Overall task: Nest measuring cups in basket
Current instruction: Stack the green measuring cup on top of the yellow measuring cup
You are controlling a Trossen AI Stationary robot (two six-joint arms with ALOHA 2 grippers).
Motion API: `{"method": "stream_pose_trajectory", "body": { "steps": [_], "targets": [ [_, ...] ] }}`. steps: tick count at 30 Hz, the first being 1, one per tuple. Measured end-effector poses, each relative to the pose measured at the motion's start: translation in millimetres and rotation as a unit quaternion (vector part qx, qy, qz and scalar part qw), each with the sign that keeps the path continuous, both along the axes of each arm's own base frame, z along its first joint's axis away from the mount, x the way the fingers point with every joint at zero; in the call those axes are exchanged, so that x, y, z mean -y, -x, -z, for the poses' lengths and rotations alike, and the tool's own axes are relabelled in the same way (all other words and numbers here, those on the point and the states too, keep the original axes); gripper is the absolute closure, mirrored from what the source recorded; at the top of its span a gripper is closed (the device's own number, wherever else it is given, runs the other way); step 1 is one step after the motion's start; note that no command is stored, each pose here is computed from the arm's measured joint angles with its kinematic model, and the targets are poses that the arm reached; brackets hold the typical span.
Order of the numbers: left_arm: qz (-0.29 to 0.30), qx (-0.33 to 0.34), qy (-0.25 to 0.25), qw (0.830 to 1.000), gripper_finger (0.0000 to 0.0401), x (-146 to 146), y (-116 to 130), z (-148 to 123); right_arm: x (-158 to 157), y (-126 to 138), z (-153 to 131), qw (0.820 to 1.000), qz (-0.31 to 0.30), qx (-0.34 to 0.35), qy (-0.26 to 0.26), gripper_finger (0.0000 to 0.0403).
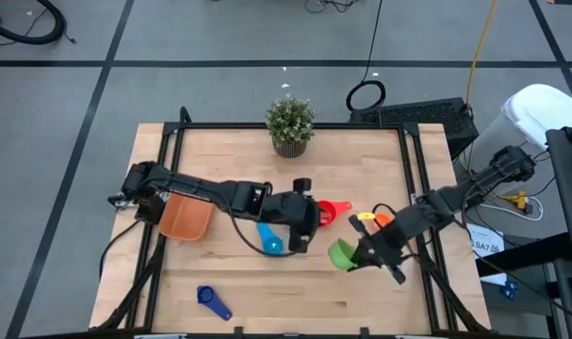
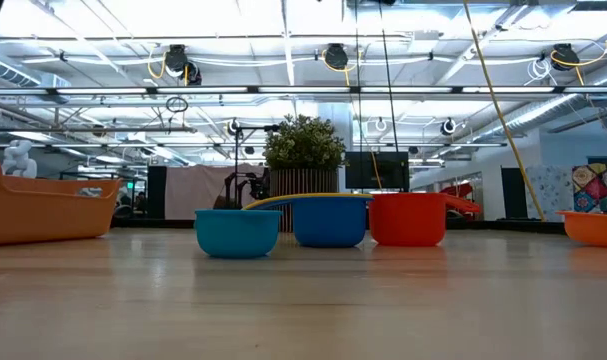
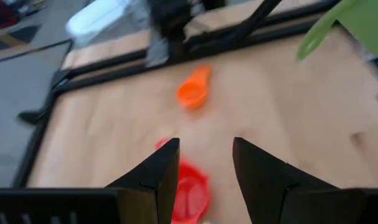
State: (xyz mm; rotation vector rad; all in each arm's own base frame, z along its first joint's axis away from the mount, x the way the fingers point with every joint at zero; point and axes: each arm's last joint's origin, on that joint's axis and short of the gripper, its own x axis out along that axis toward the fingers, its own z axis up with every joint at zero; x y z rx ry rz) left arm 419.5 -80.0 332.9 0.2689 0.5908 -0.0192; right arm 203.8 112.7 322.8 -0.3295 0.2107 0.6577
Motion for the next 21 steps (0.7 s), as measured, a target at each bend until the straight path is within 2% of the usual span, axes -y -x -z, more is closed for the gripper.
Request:
{"method": "stream_pose_trajectory", "body": {
  "steps": [7,14,18,21],
  "targets": [
    [0.099,0.045,0.084,0.991,0.0249,-11.0,-8.6,-9.4,-5.7,-0.8,-14.7,0.989,-0.015,0.135,0.056,0.0403],
    [0.231,0.115,0.184,0.948,0.0249,-19.7,-14.7,-26.8,-5.5,-1.4,-16.6,0.982,-0.018,0.166,0.085,0.0403],
    [0.238,0.095,0.222,0.941,0.0249,-32.5,-21.9,-16.7,-4.4,-0.1,-24.3,0.976,-0.013,0.202,0.078,0.0403],
    [0.25,0.078,0.251,0.932,0.0249,-36.3,-34.0,1.5,-1.1,1.8,-29.8,0.971,-0.008,0.226,0.081,0.0403]
  ]
}}
